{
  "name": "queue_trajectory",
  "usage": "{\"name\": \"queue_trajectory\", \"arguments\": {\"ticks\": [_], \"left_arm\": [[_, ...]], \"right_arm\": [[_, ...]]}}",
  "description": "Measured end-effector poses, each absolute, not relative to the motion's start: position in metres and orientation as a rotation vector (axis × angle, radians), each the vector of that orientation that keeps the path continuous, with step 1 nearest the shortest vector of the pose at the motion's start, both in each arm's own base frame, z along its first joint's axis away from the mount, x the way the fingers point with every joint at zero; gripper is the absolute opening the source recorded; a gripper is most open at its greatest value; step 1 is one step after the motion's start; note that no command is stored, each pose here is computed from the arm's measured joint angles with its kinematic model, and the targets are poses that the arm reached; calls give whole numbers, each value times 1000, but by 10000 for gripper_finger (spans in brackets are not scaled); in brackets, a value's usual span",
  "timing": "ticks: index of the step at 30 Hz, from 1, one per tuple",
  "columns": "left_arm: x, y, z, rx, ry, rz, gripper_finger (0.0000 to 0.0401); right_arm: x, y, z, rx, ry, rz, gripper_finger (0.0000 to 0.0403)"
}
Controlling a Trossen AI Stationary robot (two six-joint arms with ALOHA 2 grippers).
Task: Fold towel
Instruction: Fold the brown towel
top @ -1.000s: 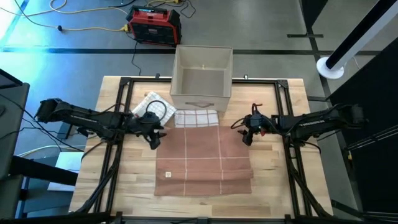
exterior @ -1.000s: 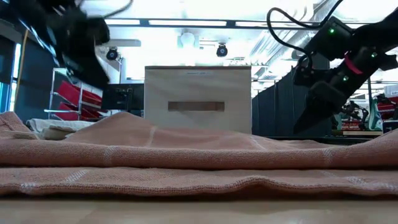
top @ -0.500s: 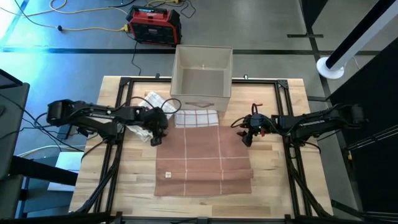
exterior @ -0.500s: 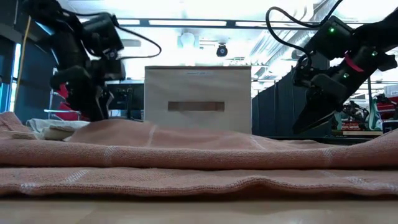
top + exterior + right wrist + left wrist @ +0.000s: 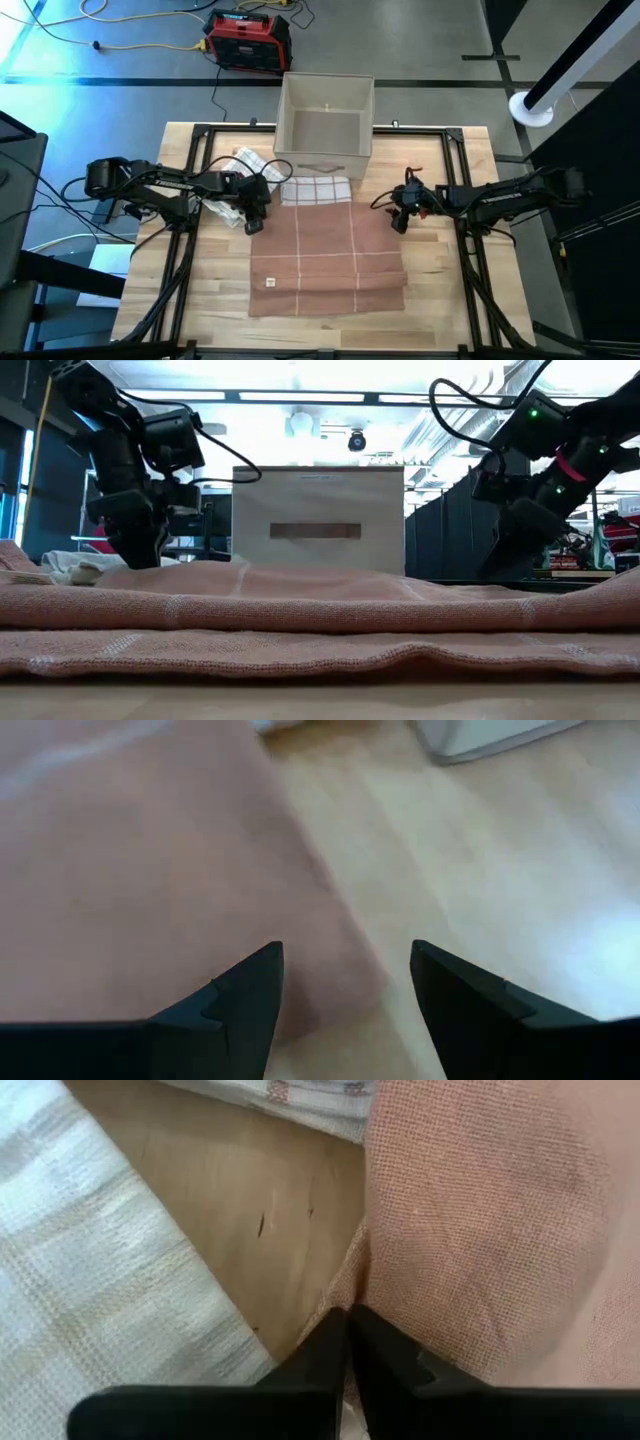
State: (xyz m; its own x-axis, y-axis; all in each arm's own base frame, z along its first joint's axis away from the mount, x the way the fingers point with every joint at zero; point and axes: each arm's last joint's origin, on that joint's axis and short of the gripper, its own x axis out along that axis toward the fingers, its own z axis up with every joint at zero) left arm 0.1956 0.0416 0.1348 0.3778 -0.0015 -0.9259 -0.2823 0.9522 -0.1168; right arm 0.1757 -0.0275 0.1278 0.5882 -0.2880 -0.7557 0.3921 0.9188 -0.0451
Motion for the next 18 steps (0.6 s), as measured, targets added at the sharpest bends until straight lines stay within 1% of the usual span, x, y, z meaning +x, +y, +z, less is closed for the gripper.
{"name": "queue_trajectory", "arguments": {"ticks": [3,7,9,11,12,15,16,18], "left_arm": [[195,42,135,-295,1174,196,3],[195,41,135,-311,1173,207,1],[195,41,135,-313,1174,208,0],[195,41,135,-317,1174,211,0],[195,42,135,-317,1174,212,0],[195,42,135,-321,1173,232,0],[195,42,135,-328,1173,246,0],[197,43,139,-335,1177,279,0]], "right_arm": [[176,-33,124,88,874,-445,206],[177,-41,111,179,951,-387,202],[179,-43,106,213,971,-368,187],[181,-43,102,235,982,-374,154],[182,-43,101,248,980,-379,130],[183,-43,101,287,967,-388,36],[183,-43,104,298,961,-395,20],[184,-44,110,319,937,-417,13]]}}
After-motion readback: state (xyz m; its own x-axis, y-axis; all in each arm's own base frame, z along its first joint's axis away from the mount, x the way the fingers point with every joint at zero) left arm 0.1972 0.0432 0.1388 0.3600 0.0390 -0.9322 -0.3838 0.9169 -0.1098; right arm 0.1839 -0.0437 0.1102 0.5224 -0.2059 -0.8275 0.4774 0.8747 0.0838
